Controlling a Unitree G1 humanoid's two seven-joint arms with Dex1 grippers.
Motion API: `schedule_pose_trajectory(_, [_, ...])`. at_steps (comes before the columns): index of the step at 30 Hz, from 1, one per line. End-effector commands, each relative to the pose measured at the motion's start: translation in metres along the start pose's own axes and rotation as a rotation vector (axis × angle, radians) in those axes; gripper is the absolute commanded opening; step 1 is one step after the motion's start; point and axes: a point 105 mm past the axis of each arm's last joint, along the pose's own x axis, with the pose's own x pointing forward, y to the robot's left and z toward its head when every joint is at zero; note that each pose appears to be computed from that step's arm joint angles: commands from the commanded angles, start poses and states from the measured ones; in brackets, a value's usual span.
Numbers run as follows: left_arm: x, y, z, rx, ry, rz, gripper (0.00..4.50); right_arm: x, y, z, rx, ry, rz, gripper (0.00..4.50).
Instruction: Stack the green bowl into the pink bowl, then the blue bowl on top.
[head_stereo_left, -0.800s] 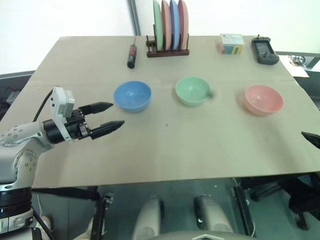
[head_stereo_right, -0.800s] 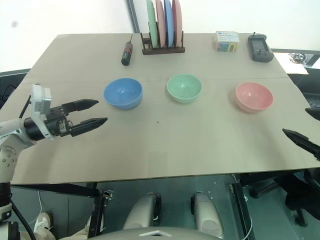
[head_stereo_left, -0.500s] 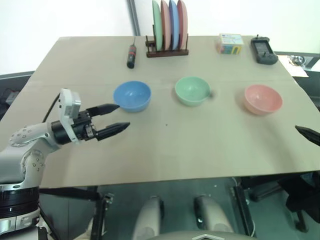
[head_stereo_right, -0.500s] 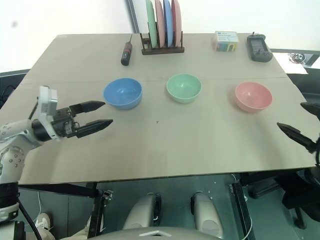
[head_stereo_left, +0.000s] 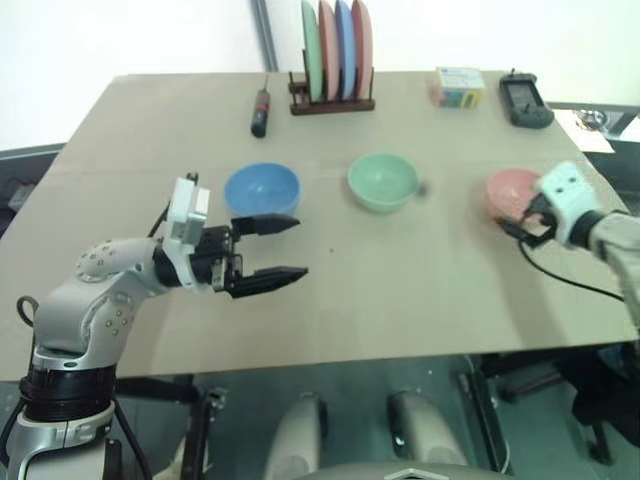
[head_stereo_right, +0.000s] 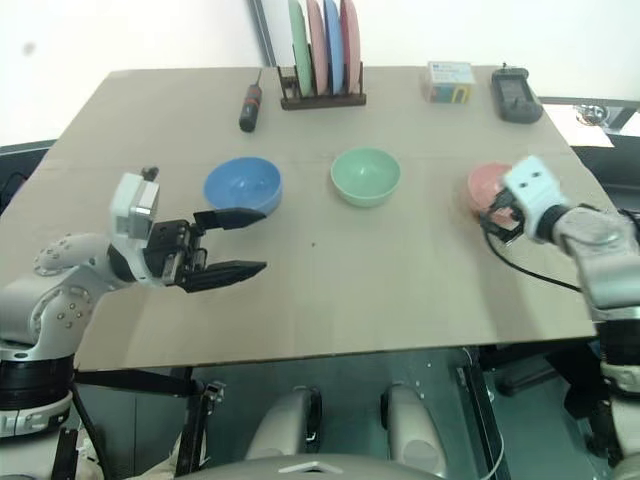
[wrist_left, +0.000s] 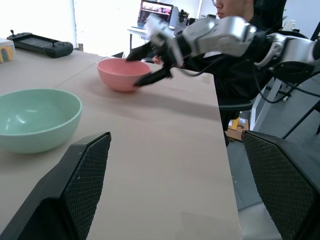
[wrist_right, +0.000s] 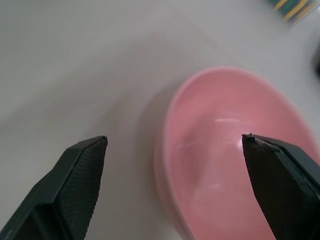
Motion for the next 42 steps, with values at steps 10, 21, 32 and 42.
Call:
schedule_pose_trajectory(10, [-0.012, -0.014, 0.006, 0.037, 0.02, 0.043, 4.5, 0.008, -0.027, 0.016, -0.027, 0.006, -0.073, 0.03])
schedule_pose_trajectory(21, [-0.01, 0.002, -0.003, 0.032, 0.052, 0.147, 4.5, -0.044, 0.103, 0.066, -0.109, -0.162, 0.382, 0.03])
schedule_pose_trajectory(32, [-0.004, 0.012, -0.006, 0.036, 0.074, 0.178, 4.5, -0.033, 0.18, 0.083, -0.066, -0.132, 0.477, 1.49])
schedule_pose_trajectory(42, [-0.006, 0.022, -0.006, 0.052, 0.088, 0.259, 4.5, -0.059, 0.158, 0.112, 0.054, -0.263, 0.452, 4.46])
